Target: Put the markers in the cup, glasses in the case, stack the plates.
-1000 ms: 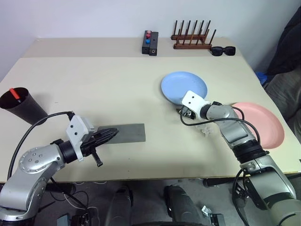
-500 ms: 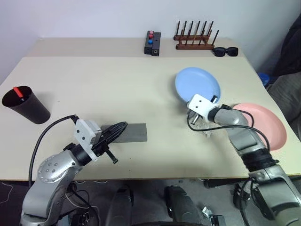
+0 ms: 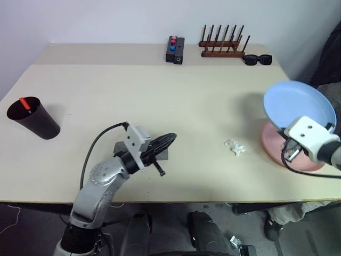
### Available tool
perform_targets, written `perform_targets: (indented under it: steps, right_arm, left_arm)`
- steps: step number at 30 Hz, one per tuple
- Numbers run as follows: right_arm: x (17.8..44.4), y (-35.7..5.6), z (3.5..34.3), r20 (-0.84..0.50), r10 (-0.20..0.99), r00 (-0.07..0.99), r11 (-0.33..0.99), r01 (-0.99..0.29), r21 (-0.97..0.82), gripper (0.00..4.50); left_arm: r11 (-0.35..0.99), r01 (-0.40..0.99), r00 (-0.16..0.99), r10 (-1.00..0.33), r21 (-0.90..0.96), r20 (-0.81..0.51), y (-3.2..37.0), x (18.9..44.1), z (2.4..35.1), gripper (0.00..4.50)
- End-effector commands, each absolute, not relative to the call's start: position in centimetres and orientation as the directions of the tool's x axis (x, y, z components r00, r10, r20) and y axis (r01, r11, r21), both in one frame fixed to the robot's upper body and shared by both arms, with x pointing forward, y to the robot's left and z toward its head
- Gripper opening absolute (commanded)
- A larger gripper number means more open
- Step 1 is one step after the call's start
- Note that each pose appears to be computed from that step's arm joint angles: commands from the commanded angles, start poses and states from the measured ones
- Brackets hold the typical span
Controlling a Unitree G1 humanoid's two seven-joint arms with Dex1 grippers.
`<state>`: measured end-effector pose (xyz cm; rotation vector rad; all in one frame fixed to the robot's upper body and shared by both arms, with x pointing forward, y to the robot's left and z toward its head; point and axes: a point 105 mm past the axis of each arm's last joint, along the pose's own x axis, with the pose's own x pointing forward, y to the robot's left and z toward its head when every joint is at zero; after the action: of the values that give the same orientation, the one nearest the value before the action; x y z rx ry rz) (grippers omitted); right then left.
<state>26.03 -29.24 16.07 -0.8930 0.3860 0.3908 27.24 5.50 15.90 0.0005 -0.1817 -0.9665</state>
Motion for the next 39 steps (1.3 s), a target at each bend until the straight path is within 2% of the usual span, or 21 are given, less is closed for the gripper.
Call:
perform_targets:
  steps: [1, 3, 6, 9, 11, 14, 17, 20, 25, 28, 32, 36, 39]
  right_arm:
    - [25.2, -29.1, 16.5, -0.468, 0.166, 0.868, 0.556, -0.475, -0.682, 0.02]
    - [25.1, -29.7, 15.6, -0.491, 0.140, 0.860, 0.578, -0.474, -0.664, 0.02]
    - [25.0, -30.0, 14.8, -0.524, 0.129, 0.842, 0.556, -0.499, -0.664, 0.97]
    - [25.4, -29.5, 15.1, -0.508, 0.158, 0.847, 0.557, -0.501, -0.662, 2.54]
    - [26.1, -27.5, 15.7, -0.463, 0.244, 0.852, 0.565, -0.513, -0.646, 3.51]
    - [27.1, -25.0, 15.8, -0.416, 0.348, 0.840, 0.600, -0.541, -0.589, 3.51]
    - [28.3, -23.5, 15.4, -0.381, 0.400, 0.834, 0.652, -0.550, -0.522, 3.51]
    - [29.5, -22.7, 14.2, -0.367, 0.413, 0.834, 0.712, -0.546, -0.441, 3.51]
    - [31.0, -22.9, 11.2, -0.407, 0.362, 0.838, 0.812, -0.499, -0.305, 3.51]
    - [31.0, -23.2, 10.5, -0.436, 0.338, 0.834, 0.831, -0.482, -0.277, 2.14]
    - [30.4, -23.0, 11.5, -0.427, 0.347, 0.835, 0.820, -0.491, -0.293, 0.02]
    - [30.1, -23.3, 13.6, -0.382, 0.338, 0.860, 0.815, -0.471, -0.338, 0.02]
    - [29.8, -25.0, 16.2, -0.340, 0.281, 0.897, 0.814, -0.411, -0.411, 0.02]
  left_arm:
    - [0.563, 0.820, 0.540, -0.822, 0.108, 0.183, 4.6, 27.3, 16.7, 0.00]
    - [0.566, 0.817, 0.543, -0.819, 0.108, 0.185, 4.5, 27.3, 16.6, 0.00]
    - [0.569, 0.816, 0.546, -0.817, 0.105, 0.185, 4.8, 27.0, 16.4, 0.00]
    - [0.570, 0.814, 0.548, -0.817, 0.109, 0.179, 5.0, 27.0, 16.1, 0.00]
    - [0.574, 0.811, 0.553, -0.816, 0.116, 0.170, 5.3, 26.8, 15.7, 0.00]
    - [0.571, 0.809, 0.552, -0.820, 0.140, 0.152, 5.1, 26.7, 15.2, 0.00]
    - [0.555, 0.815, 0.539, -0.831, 0.166, 0.136, 4.7, 26.2, 14.8, 0.00]
    - [0.554, 0.817, 0.537, -0.832, 0.159, 0.139, 4.4, 25.8, 14.7, 0.00]
    - [0.587, 0.795, 0.570, -0.809, 0.153, 0.144, 4.6, 26.0, 14.6, 0.00]
    - [0.601, 0.784, 0.583, -0.799, 0.155, 0.150, 4.7, 26.4, 14.6, 0.00]
    - [0.601, 0.785, 0.582, -0.799, 0.153, 0.151, 4.3, 26.9, 14.5, 0.00]
    - [0.588, 0.793, 0.569, -0.808, 0.157, 0.149, 4.0, 26.9, 14.3, 0.00]
    - [0.579, 0.800, 0.559, -0.815, 0.158, 0.154, 3.7, 27.0, 14.5, 0.00]
